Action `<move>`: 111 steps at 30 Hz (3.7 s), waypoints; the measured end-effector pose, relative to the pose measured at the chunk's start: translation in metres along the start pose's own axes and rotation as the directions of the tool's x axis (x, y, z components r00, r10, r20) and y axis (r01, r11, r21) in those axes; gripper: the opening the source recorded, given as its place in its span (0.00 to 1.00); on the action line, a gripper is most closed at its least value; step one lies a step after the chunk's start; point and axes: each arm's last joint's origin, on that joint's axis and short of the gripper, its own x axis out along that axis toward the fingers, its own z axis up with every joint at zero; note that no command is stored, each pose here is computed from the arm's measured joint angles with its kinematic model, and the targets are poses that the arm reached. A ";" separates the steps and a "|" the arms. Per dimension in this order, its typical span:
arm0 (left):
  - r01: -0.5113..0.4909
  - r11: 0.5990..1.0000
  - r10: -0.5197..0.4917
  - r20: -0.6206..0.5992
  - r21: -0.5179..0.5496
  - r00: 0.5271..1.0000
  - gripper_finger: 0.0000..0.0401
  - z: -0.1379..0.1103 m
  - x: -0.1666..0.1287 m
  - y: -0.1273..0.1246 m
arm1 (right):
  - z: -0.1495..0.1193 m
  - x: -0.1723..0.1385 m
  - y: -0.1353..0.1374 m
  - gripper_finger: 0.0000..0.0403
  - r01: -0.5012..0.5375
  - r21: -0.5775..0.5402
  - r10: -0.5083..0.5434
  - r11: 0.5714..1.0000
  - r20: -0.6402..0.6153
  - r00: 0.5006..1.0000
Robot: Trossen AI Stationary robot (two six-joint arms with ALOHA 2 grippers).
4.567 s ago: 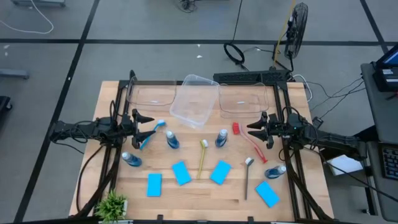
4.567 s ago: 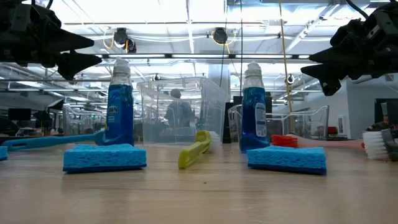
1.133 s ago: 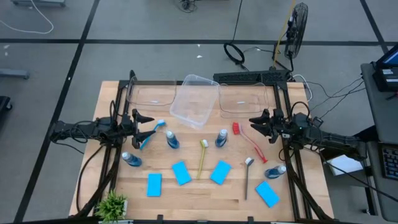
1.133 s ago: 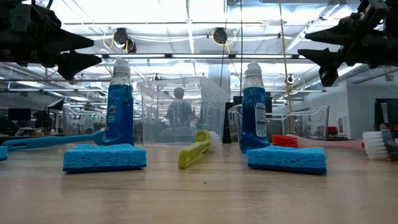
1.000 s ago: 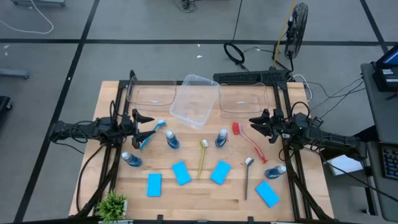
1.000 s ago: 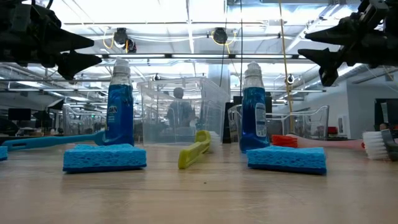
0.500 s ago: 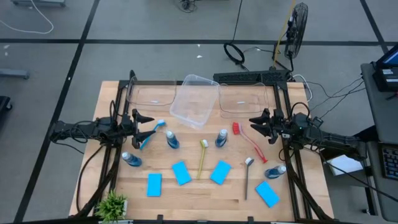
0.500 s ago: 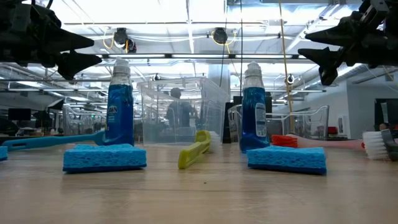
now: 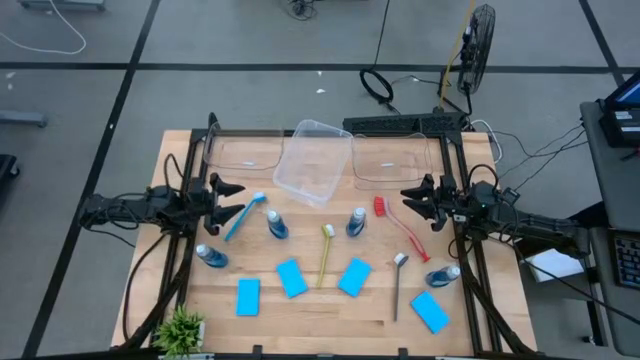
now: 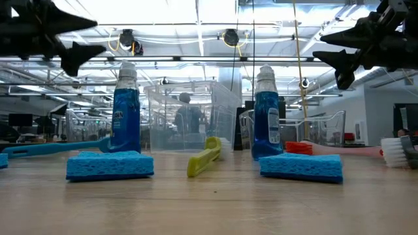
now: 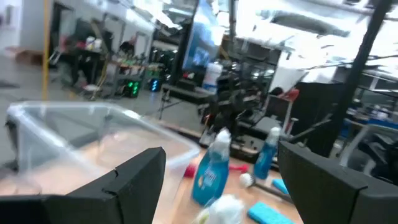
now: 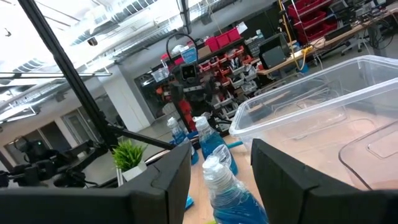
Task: Pick & Place Kitchen Sink Supplies
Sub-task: Put the blue soap dispenser into the right transparent bin
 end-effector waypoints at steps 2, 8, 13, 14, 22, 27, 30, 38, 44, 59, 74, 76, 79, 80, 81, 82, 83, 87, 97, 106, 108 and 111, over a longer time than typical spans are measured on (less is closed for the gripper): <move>0.000 1.000 0.000 -0.017 0.017 1.000 0.77 0.009 0.000 -0.002 | 0.000 0.000 0.000 0.39 0.003 0.000 -0.003 1.000 0.002 1.000; -0.005 0.999 0.010 -0.148 0.039 0.989 0.77 0.044 0.004 -0.012 | 0.001 0.000 -0.002 0.39 0.065 0.008 -0.065 0.998 0.036 0.997; 0.003 0.998 0.015 -0.280 0.065 0.960 0.77 0.071 0.026 -0.024 | 0.001 0.000 -0.002 0.39 0.067 0.008 -0.067 0.998 0.037 0.997; 0.006 0.997 0.017 -0.313 0.073 0.950 0.77 0.075 0.033 -0.026 | 0.001 0.000 -0.002 0.39 0.067 0.008 -0.067 0.998 0.036 0.997; 0.008 0.995 0.050 -0.548 0.103 0.835 0.77 0.094 0.094 -0.045 | 0.001 0.000 -0.002 0.39 0.067 0.009 -0.067 0.998 0.035 0.997; -0.013 0.992 0.093 -0.654 0.126 0.750 0.77 0.101 0.122 -0.053 | 0.001 0.000 -0.002 0.39 0.068 0.009 -0.068 0.998 0.032 0.997; -0.046 0.991 0.124 -0.724 0.126 0.678 0.77 0.100 0.133 -0.055 | 0.000 0.000 -0.002 0.39 0.070 0.010 -0.071 0.997 0.028 0.997; -0.054 0.989 0.143 -0.826 0.136 0.545 0.77 0.086 0.142 -0.055 | 0.000 0.000 -0.002 0.39 0.071 0.011 -0.072 0.997 0.026 0.997; -0.056 0.990 0.142 -0.823 0.133 0.550 0.77 0.086 0.143 -0.055 | 0.000 0.000 -0.002 0.39 0.071 0.011 -0.072 0.997 0.025 0.997; -0.229 0.956 0.285 -0.780 0.185 0.557 0.77 0.086 0.143 -0.050 | 0.000 0.000 -0.003 0.39 0.073 0.011 -0.073 0.997 0.023 0.997; -0.267 0.948 0.285 -0.832 0.173 0.476 0.77 0.067 0.133 -0.052 | -0.001 0.000 -0.003 0.39 0.076 0.012 -0.077 0.997 0.016 0.997; -0.253 0.950 0.284 -0.840 0.182 0.462 0.77 0.062 0.130 -0.053 | -0.002 0.000 -0.003 0.39 0.081 0.013 -0.081 0.997 0.008 0.997; -0.249 0.943 0.314 -0.835 0.220 0.452 0.77 0.056 0.128 -0.053 | -0.003 0.000 -0.004 0.39 0.086 0.015 -0.086 0.996 -0.001 0.996; -0.238 0.941 0.325 -0.832 0.239 0.450 0.77 0.054 0.127 -0.053 | -0.003 0.000 -0.004 0.39 0.087 0.015 -0.087 0.996 -0.003 0.996; -0.223 0.940 0.333 -0.829 0.256 0.449 0.77 0.053 0.127 -0.053 | -0.003 0.000 -0.004 0.39 0.087 0.015 -0.087 0.996 -0.003 0.996; -0.203 0.940 0.339 -0.827 0.275 0.449 0.77 0.053 0.126 -0.053 | -0.003 0.000 -0.004 0.39 0.088 0.015 -0.088 0.996 -0.003 0.996; -0.178 0.940 0.340 -0.826 0.291 0.450 0.77 0.053 0.126 -0.054 | -0.003 0.000 -0.004 0.39 0.087 0.015 -0.087 0.996 -0.003 0.996; -0.084 0.938 0.336 -0.826 0.336 0.453 0.77 0.052 0.126 -0.056 | -0.003 0.000 -0.004 0.39 0.087 0.015 -0.087 0.996 -0.003 0.996; 0.014 0.928 0.330 -0.840 0.371 0.430 0.77 0.044 0.129 -0.061 | -0.003 0.000 -0.004 0.39 0.088 0.015 -0.088 0.996 -0.003 0.996; 0.057 0.929 0.329 -0.884 0.367 0.333 0.77 0.011 0.146 -0.064 | -0.004 0.000 -0.005 0.39 0.095 0.017 -0.095 0.995 -0.014 0.995; 0.066 0.911 0.368 -0.876 0.406 0.313 0.77 0.005 0.148 -0.062 | -0.004 0.000 -0.005 0.39 0.095 0.017 -0.095 0.995 -0.013 0.995; 0.075 0.898 0.393 -0.866 0.434 0.307 0.77 0.002 0.150 -0.062 | -0.004 0.000 -0.005 0.39 0.094 0.017 -0.093 0.995 -0.013 0.996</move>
